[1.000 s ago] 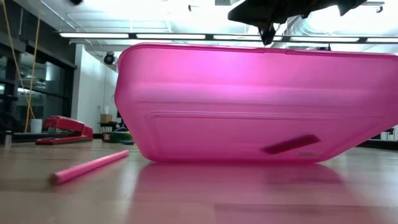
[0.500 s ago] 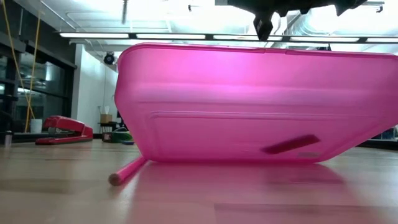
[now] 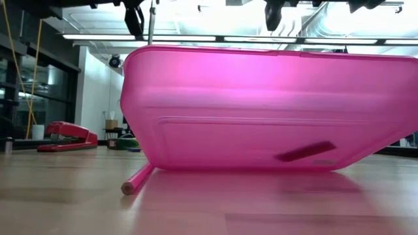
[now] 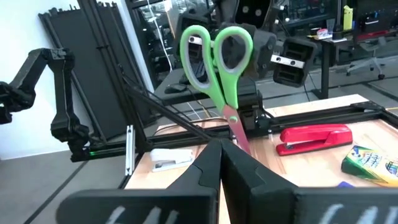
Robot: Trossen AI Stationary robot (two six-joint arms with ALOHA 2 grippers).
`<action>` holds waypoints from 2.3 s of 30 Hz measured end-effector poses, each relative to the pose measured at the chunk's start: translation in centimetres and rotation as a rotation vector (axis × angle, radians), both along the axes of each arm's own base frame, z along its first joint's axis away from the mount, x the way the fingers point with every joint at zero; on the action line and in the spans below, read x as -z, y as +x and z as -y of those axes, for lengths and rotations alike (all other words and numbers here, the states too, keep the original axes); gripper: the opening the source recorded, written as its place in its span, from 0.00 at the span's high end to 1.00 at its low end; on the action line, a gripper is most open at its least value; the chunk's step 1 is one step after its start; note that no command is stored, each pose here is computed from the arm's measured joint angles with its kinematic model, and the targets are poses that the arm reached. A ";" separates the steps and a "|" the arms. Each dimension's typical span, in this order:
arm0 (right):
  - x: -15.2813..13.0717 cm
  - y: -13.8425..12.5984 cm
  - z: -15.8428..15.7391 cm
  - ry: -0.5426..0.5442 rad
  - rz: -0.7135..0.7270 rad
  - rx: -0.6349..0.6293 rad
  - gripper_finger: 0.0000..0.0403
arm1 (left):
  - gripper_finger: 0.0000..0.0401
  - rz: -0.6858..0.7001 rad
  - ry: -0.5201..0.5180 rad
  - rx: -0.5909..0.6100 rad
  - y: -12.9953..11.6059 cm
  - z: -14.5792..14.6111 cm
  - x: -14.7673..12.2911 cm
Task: Pack school essentials
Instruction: Put the green scissors into the pink supply box, then put the yellow crayon box into the pink supply box
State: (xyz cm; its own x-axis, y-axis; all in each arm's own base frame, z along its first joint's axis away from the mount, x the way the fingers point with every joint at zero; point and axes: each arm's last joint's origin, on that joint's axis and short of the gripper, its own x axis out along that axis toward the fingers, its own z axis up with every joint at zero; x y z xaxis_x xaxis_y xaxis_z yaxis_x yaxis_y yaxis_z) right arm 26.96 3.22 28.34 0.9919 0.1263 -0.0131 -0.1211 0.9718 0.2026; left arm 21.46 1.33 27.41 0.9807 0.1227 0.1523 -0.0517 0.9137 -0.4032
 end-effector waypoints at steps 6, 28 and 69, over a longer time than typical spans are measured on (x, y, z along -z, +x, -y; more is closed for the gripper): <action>0.0 0.0 0.0 -0.002 0.000 0.000 1.00 | 0.99 0.000 -0.007 0.000 0.1 0.0 0.0; -1.9 -1.8 3.7 0.000 0.037 0.286 1.00 | 0.99 -0.334 -0.025 0.185 15.1 8.8 3.6; -1.3 -2.1 4.0 -0.023 -0.040 0.297 1.00 | 0.57 -0.725 -0.001 0.369 18.6 7.6 6.1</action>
State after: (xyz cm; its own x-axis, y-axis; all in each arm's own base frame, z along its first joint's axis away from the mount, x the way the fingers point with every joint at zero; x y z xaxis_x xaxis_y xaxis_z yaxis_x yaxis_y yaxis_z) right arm 24.83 -0.77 29.67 0.9840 -0.1702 -0.0520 0.1768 0.9679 0.1786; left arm 40.07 -6.26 21.31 0.8126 -0.2283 -0.5363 0.0043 0.9225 -0.3861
